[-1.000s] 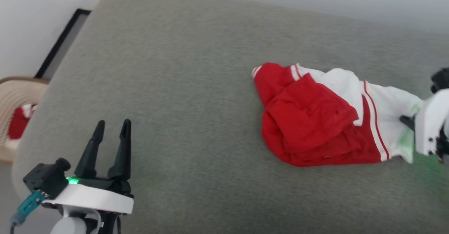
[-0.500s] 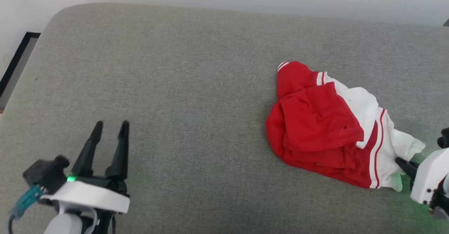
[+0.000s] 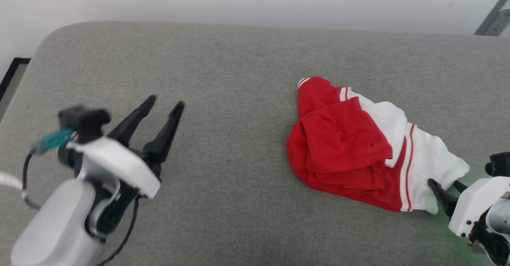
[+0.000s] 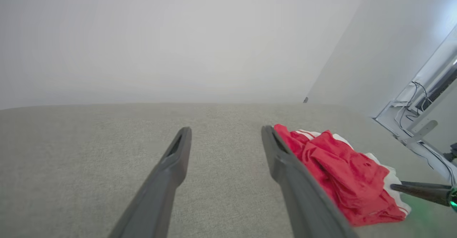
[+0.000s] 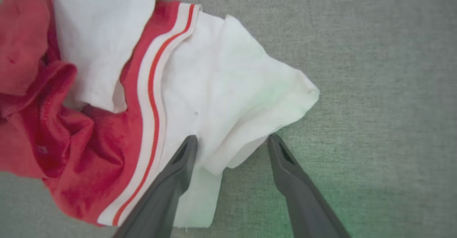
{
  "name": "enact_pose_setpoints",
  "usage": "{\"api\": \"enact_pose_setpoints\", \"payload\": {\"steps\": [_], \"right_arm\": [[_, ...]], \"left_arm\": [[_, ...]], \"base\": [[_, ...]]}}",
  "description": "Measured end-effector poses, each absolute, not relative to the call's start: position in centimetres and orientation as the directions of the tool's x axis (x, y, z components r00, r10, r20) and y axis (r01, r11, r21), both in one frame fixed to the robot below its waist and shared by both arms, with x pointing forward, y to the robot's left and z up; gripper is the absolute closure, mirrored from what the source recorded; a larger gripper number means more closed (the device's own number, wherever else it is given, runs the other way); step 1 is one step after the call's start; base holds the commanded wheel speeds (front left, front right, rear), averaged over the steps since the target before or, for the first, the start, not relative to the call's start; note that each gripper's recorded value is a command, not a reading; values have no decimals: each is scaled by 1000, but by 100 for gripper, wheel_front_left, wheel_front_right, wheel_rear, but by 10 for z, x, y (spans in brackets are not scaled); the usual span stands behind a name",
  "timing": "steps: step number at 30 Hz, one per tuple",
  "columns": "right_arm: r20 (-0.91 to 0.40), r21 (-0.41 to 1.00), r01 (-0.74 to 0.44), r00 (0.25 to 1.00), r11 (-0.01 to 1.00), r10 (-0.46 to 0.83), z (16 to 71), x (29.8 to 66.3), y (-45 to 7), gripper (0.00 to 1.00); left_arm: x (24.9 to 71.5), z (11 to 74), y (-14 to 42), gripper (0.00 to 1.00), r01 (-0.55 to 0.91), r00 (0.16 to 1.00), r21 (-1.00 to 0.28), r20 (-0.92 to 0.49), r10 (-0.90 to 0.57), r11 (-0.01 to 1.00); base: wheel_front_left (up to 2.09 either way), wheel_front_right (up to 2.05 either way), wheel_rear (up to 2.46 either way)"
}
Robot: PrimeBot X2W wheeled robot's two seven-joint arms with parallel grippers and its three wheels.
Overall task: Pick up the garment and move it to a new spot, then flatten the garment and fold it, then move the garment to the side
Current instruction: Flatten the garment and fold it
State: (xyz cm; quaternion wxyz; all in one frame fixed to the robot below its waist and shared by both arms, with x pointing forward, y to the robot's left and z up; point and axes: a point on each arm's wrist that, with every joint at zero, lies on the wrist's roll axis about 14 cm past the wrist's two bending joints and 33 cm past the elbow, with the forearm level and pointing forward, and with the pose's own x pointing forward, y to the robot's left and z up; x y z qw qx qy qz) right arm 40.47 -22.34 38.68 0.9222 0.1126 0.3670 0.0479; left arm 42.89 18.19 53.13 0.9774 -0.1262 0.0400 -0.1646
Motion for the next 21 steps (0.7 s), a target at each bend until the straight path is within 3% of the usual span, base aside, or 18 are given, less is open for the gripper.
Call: {"api": "enact_pose_setpoints", "payload": {"steps": [8, 13, 21], "right_arm": [[-498, 216, 35, 864, 976, 79, 432, 403, -243, 0], [-293, 172, 67, 956, 983, -13, 471, 401, -254, 0], [-116, 109, 142, 985, 984, -130, 490, 388, -269, 0]], "left_arm": [[460, 558, 121, 0, 484, 835, -242, -161, -527, 841], [475, 568, 65, 0, 602, 727, -216, -249, -639, 769], [478, 538, 1, 0, 704, 543, -207, -460, -703, 679]], "base": [[0, 0, 0], [0, 0, 0], [0, 0, 0]]}}
